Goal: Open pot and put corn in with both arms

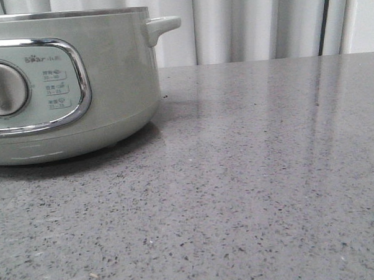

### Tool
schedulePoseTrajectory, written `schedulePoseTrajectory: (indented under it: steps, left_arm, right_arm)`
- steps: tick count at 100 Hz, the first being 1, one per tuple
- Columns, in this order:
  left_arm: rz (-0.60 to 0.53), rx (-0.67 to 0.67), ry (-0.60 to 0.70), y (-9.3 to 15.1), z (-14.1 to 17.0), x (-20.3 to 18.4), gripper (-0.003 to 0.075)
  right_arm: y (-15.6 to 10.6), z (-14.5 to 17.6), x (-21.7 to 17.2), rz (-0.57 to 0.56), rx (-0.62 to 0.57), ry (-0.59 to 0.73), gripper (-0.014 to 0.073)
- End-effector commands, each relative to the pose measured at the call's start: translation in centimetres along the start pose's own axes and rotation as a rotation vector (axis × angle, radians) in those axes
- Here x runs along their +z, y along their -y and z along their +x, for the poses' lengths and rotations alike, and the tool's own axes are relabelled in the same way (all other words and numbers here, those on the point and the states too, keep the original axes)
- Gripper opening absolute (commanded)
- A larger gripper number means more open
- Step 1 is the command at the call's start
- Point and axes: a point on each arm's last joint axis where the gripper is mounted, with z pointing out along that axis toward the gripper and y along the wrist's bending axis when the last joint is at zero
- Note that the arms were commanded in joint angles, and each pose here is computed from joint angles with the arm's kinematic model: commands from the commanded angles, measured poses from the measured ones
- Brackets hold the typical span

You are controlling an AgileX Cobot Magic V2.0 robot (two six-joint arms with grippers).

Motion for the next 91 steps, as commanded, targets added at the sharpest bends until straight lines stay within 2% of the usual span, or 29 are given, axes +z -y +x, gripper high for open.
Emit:
schedulePoseTrajectory:
  steps: [1,5,12,23,53,91]
  left_arm:
    - [0.004,-0.019,0.057,0.0,0.2,0.1,-0.0020]
    - [0.004,-0.019,0.057,0.0,0.2,0.1,-0.0020]
    - [0.004,-0.019,0.057,0.0,0.2,0.1,-0.0020]
    - [0.004,-0.019,0.057,0.0,0.2,0.1,-0.0020]
    - [0.004,-0.019,0.057,0.0,0.2,0.1,-0.0020]
    - [0.004,-0.019,0.057,0.0,0.2,0.1,-0.0020]
  right_arm:
    - [-0.3,0.7,0.6,0.046,0.044,0.097,-0.0053]
    - [-0.4,1.4,0.7,0.062,0.051,0.109,-0.0053]
    - [-0.2,1.8,0.6,0.092,0.060,0.030,-0.0053]
    - [-0.1,2.2,0.6,0.119,0.061,0.014,-0.0053]
    - [-0.4,4.0,0.3,0.096,0.073,-0.183,-0.0053]
    - [-0.4,4.0,0.3,0.097,0.073,-0.177,-0.0053]
